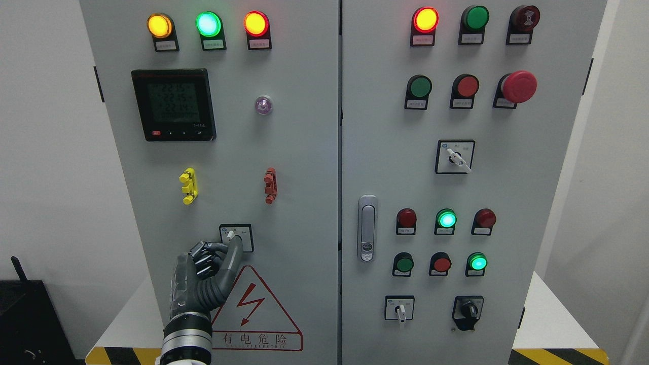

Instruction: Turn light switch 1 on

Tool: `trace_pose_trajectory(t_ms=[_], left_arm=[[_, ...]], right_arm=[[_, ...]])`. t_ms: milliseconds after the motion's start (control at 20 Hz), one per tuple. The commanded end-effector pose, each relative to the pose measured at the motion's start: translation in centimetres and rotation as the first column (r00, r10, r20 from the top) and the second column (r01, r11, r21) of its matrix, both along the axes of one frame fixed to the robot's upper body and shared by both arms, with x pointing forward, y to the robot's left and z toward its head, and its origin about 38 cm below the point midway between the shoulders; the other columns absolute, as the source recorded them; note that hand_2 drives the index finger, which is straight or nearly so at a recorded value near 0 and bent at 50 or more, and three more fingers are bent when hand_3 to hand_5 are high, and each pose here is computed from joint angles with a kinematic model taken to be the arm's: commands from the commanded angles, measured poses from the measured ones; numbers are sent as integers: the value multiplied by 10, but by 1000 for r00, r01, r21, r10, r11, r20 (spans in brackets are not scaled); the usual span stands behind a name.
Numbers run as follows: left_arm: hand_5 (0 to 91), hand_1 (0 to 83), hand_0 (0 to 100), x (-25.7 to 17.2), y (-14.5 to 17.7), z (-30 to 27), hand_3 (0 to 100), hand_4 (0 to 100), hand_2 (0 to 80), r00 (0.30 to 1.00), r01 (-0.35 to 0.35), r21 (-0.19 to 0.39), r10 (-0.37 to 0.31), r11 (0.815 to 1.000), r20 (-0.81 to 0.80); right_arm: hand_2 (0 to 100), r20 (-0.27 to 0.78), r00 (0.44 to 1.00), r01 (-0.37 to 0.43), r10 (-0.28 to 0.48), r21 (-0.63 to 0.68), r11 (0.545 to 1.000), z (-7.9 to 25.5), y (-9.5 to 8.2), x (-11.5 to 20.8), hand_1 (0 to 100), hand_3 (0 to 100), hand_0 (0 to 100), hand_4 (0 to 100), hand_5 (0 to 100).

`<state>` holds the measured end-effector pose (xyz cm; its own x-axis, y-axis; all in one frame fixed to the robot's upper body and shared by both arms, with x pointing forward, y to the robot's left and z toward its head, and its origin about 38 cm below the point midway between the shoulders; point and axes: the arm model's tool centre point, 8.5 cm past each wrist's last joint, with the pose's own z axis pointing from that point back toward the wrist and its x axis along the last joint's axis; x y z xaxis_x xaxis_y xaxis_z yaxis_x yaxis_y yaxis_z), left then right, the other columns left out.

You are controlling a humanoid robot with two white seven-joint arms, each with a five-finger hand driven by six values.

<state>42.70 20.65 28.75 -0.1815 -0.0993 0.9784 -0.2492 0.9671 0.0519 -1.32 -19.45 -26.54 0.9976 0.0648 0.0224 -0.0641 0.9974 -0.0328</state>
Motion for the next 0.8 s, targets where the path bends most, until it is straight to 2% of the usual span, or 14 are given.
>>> trace_pose_trajectory(t_ms=[0, 752], left_arm=[[885, 555, 625, 0, -2, 0, 984, 983, 585, 1000, 9, 1, -9, 1000, -2], [884, 518, 678, 0, -2, 0, 984, 984, 590, 1000, 11, 2, -11, 1000, -2]], right_arm=[[0, -2, 1000, 24, -24, 2, 1000, 0, 0, 0, 0, 0, 0, 0, 0], [0, -2, 1000, 24, -24, 2, 1000, 0, 0, 0, 0, 0, 0, 0, 0]])
